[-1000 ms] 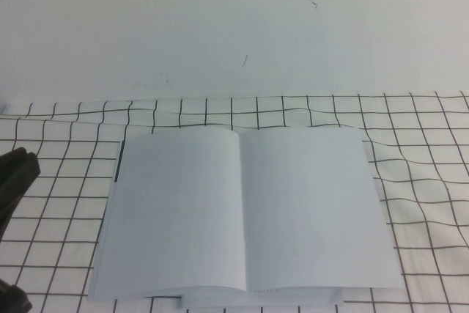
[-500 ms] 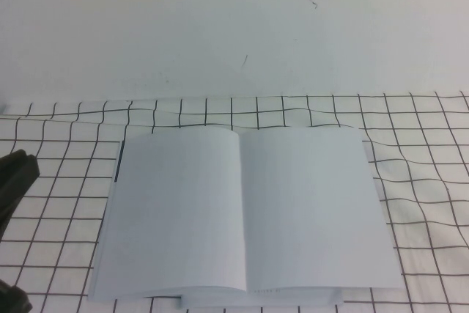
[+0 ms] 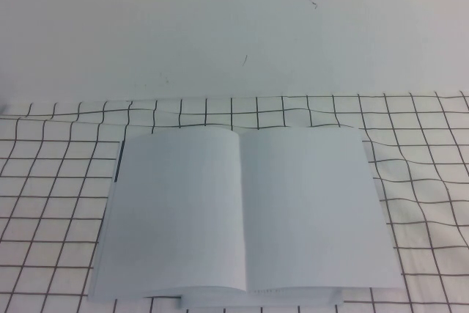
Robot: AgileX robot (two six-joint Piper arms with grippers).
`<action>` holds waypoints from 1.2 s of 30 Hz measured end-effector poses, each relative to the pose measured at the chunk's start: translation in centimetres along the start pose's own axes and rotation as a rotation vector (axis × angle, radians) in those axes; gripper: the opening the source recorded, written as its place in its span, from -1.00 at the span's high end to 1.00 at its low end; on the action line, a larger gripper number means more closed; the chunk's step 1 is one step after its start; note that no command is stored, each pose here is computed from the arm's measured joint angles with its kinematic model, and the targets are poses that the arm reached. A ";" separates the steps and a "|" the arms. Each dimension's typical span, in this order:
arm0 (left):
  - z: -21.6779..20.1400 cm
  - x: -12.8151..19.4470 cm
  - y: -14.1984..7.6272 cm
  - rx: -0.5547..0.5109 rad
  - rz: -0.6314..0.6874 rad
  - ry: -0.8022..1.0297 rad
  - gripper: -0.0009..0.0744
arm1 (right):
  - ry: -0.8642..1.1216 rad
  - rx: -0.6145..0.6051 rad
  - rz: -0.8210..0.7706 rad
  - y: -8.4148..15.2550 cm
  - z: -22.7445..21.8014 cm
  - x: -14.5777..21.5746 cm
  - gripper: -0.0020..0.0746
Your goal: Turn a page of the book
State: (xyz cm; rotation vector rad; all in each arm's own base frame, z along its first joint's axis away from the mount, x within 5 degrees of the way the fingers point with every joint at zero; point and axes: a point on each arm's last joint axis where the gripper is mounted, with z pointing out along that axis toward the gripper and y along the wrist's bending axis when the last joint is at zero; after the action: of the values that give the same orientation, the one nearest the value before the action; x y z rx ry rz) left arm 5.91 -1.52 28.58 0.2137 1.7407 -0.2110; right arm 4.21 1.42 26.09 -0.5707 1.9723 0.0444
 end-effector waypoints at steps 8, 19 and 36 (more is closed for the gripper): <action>0.2 7.5 0.7 -0.141 -0.052 -0.009 0.98 | 0.000 0.000 0.000 0.0 0.0 0.0 0.95; 1.1 11.2 0.8 -0.139 -0.142 0.103 0.98 | -0.004 0.001 0.000 0.0 0.0 0.0 0.95; 1.1 11.2 0.8 -0.138 -0.071 0.108 0.98 | -0.004 0.001 0.000 0.0 0.0 0.0 0.95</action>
State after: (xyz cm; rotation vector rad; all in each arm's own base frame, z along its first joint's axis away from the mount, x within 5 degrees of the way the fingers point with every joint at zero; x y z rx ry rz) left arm 5.20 -0.77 17.38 0.0637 1.8638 -0.1321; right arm 4.22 1.43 26.12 -0.5696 1.9685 0.0444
